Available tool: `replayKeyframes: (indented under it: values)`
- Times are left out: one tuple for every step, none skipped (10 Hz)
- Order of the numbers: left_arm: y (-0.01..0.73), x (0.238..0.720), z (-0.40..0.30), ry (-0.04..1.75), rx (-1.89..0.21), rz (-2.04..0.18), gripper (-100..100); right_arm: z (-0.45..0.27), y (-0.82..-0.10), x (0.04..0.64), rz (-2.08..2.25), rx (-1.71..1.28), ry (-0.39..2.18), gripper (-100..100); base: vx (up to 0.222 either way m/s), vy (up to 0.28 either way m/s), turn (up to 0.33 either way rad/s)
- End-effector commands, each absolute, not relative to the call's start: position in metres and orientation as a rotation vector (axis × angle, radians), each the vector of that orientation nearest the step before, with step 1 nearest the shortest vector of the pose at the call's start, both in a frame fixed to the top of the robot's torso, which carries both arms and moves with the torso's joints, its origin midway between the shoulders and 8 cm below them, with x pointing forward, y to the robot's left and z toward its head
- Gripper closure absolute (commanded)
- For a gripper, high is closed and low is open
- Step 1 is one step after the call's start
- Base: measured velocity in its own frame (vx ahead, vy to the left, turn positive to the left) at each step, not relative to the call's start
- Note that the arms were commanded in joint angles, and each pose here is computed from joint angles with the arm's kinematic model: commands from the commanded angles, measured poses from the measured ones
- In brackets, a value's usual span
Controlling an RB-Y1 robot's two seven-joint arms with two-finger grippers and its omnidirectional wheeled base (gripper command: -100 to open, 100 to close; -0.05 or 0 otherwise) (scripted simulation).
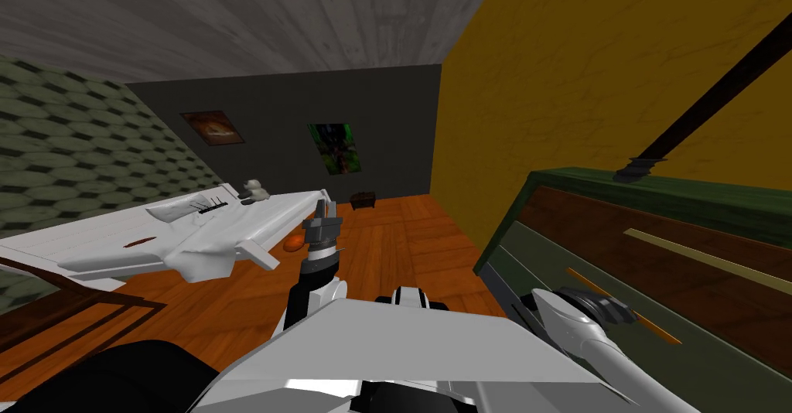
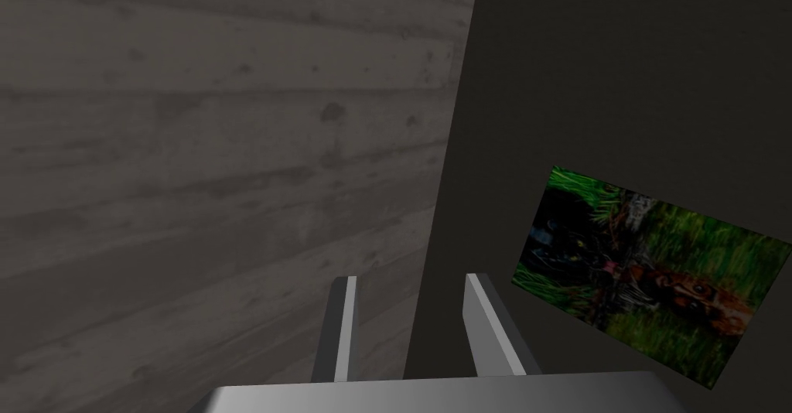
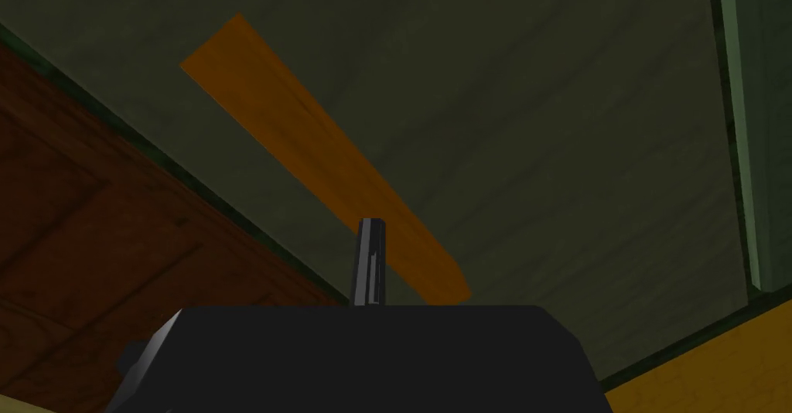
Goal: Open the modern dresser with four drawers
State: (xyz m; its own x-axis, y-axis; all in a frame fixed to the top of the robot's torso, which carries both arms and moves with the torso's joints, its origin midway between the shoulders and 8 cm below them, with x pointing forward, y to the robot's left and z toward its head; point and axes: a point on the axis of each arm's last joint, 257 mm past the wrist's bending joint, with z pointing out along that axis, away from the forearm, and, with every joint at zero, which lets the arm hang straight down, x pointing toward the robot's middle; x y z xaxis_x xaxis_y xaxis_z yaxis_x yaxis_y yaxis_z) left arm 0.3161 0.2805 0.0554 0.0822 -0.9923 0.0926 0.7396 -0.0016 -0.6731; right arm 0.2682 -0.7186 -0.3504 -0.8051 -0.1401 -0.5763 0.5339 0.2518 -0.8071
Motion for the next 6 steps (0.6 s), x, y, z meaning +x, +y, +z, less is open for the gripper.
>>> replayKeyframes:
  values:
    - [0.2804, 0.3161, 0.0554, 0.481, -0.666, -1.447, 0, -0.3497, -0.7176, 0.2713, -1.596, 0.355, 1.982, 100, -0.028, 0.194, -0.007]
    - [0.2804, 0.3161, 0.0554, 0.481, -0.666, -1.447, 0, -0.3493, -0.7172, 0.2727, -1.595, 0.354, 1.982, 100, -0.034, 0.215, -0.007]
    - [0.2804, 0.3161, 0.0554, 0.481, -0.666, -1.447, 0, -0.3489, -0.7169, 0.2740, -1.594, 0.354, 1.983, 100, -0.039, 0.218, -0.007]
    - [0.2804, 0.3161, 0.0554, 0.481, -0.666, -1.447, 0, -0.3489, -0.7171, 0.2729, -1.594, 0.355, 1.982, 100, -0.019, 0.103, -0.008]
    - [0.2805, 0.3161, 0.0554, 0.481, -0.666, -1.447, 0, -0.3493, -0.7169, 0.2720, -1.594, 0.357, 1.980, -100, 0.024, -0.081, -0.003]
    - [0.2805, 0.3161, 0.0554, 0.481, -0.666, -1.447, 0, -0.3493, -0.7169, 0.2716, -1.594, 0.358, 1.978, -100, 0.015, -0.168, 0.007]
